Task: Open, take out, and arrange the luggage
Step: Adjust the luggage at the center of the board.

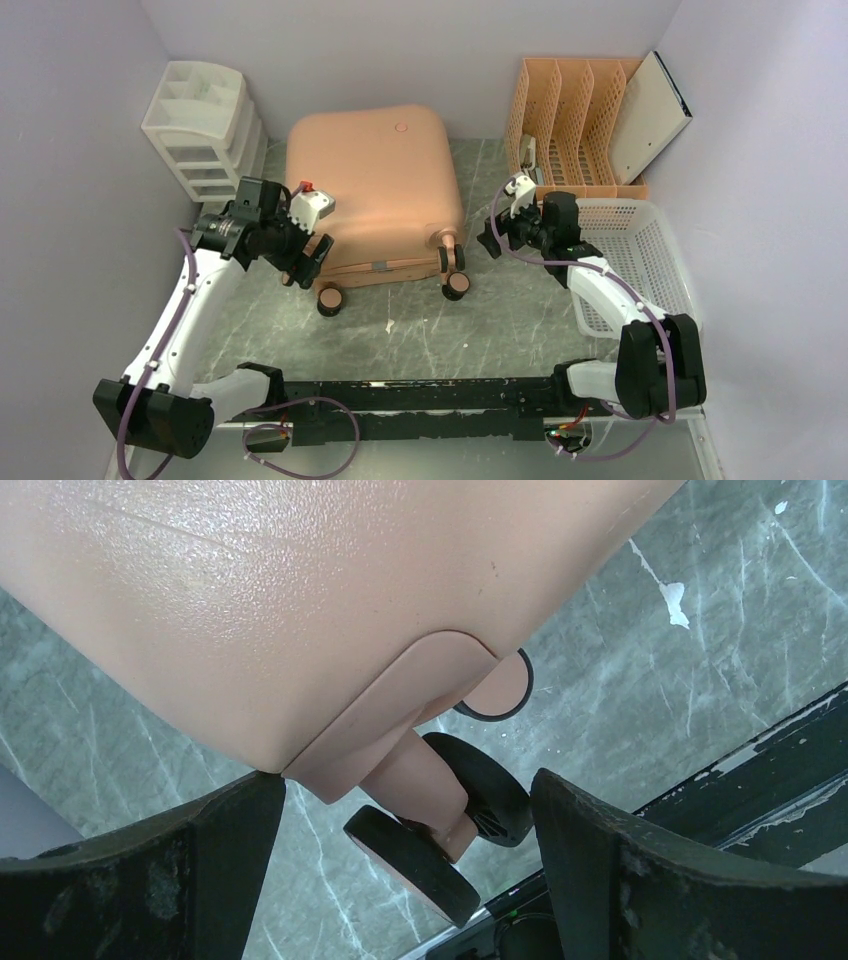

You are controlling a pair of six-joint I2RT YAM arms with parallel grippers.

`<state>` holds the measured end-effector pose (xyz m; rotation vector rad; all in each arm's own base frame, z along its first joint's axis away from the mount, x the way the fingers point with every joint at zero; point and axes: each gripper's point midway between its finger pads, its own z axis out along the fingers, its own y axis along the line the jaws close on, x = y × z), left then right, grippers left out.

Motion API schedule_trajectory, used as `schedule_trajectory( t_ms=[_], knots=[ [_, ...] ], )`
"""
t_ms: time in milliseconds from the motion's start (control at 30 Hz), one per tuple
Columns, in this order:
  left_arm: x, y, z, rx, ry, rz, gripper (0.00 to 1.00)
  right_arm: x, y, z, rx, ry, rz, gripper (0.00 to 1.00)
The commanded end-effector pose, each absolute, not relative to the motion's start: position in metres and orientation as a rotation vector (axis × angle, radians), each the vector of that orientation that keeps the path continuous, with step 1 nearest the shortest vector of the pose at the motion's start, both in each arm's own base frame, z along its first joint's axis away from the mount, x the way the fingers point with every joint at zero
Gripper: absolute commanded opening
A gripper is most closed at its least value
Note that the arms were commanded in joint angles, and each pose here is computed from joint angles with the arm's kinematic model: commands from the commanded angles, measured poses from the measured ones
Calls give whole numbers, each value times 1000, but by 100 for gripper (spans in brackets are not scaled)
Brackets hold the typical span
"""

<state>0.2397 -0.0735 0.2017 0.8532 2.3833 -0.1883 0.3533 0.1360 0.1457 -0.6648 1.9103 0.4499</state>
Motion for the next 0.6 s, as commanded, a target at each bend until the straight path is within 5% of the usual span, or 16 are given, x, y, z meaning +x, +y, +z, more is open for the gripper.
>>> schedule_trajectory(
  t_ms=[0, 267, 567],
  knots=[
    [250, -82, 205, 855, 2342, -209, 97, 360, 137, 165, -660, 1823, 443, 100],
    [252, -95, 204, 874, 2336, -259, 97, 362, 134, 168, -648, 1819, 425, 100],
    [255, -96, 204, 875, 2338, -223, 80, 348, 151, 158, -734, 1808, 557, 100]
  ],
)
